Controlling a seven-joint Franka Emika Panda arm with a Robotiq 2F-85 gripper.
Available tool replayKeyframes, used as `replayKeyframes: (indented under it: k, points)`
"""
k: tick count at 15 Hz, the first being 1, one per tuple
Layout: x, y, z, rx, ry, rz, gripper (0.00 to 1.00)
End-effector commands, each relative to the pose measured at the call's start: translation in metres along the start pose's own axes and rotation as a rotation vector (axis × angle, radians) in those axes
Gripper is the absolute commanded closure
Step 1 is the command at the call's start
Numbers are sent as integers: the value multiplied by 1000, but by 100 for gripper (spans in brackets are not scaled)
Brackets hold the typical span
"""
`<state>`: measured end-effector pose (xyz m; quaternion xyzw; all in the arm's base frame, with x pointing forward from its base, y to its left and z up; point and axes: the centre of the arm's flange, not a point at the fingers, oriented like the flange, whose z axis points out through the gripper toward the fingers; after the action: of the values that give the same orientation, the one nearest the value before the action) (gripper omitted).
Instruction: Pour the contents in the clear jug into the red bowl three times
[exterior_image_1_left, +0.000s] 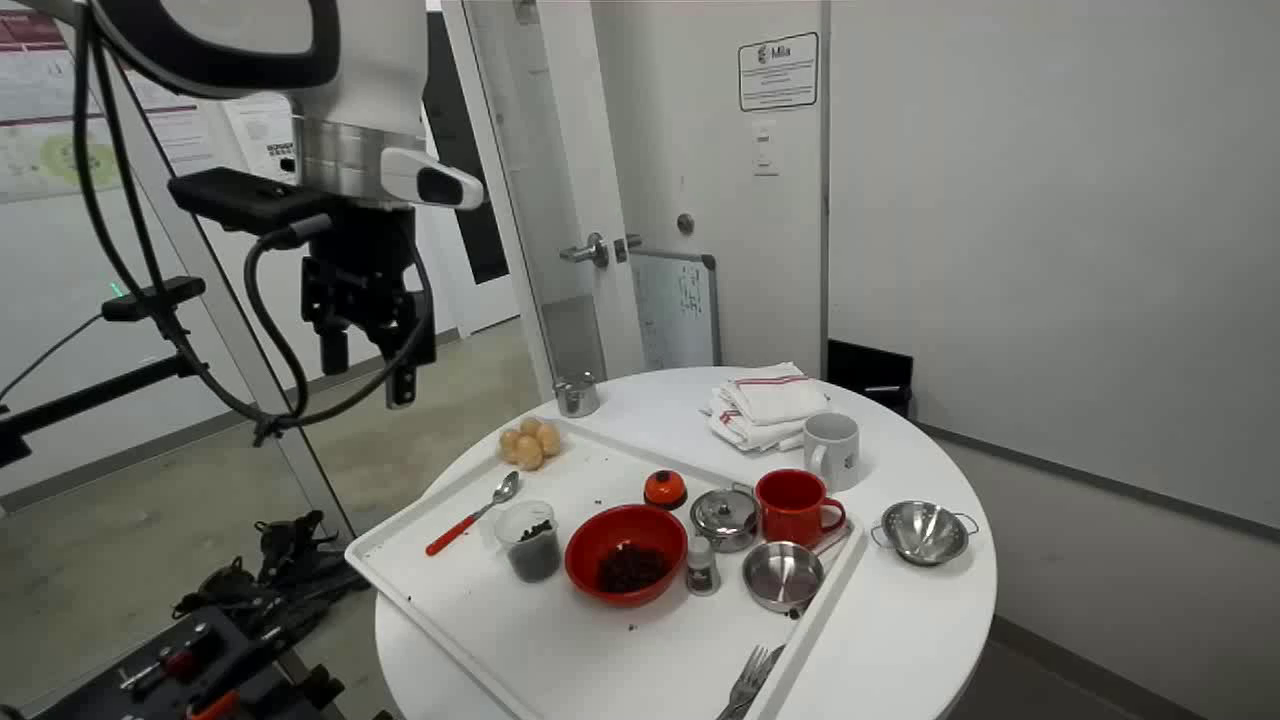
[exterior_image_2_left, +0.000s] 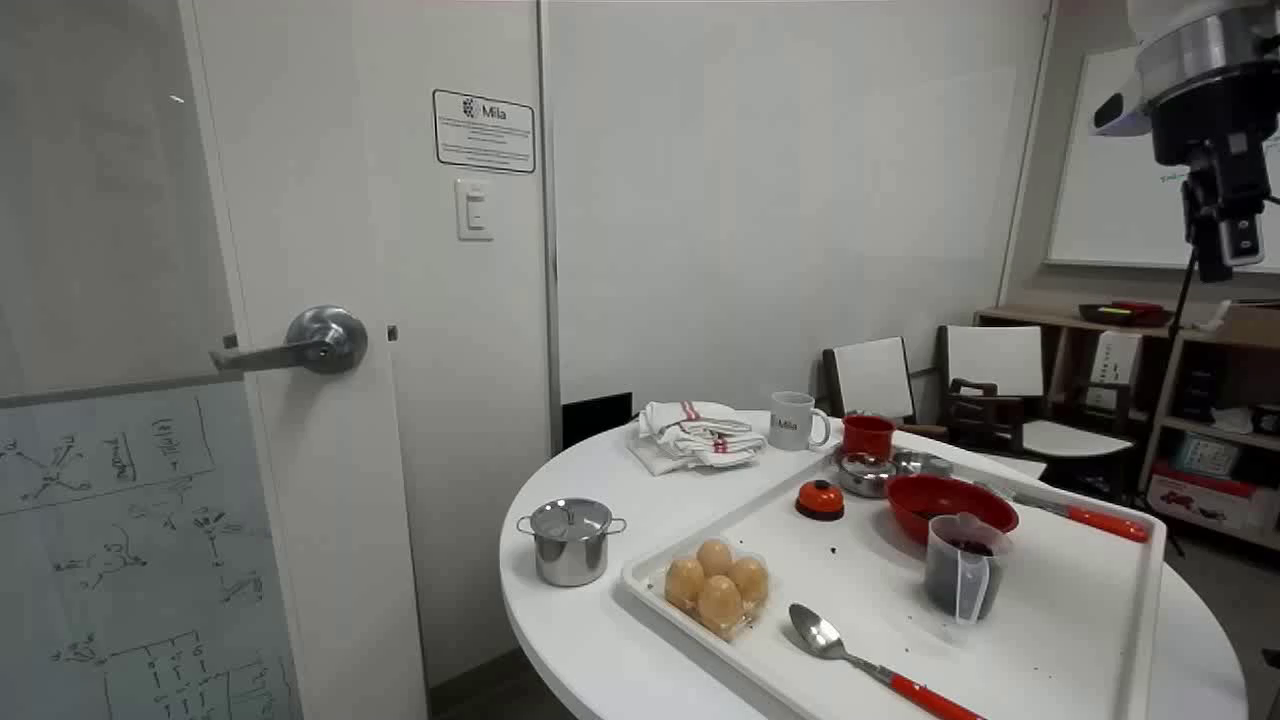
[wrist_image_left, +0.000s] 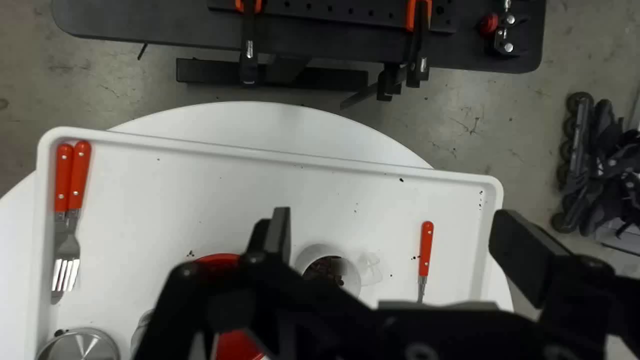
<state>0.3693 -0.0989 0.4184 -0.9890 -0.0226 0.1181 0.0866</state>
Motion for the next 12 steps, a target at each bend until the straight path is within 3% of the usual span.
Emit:
replayKeyframes:
  k: [1,7,8,12]
  points:
    - [0,0,0,0,0,0,0]
    - [0,0,0,0,0,0,0]
    - [3,-4,6,9,62,117,0]
    - [18,-25,32,60,177,301,0]
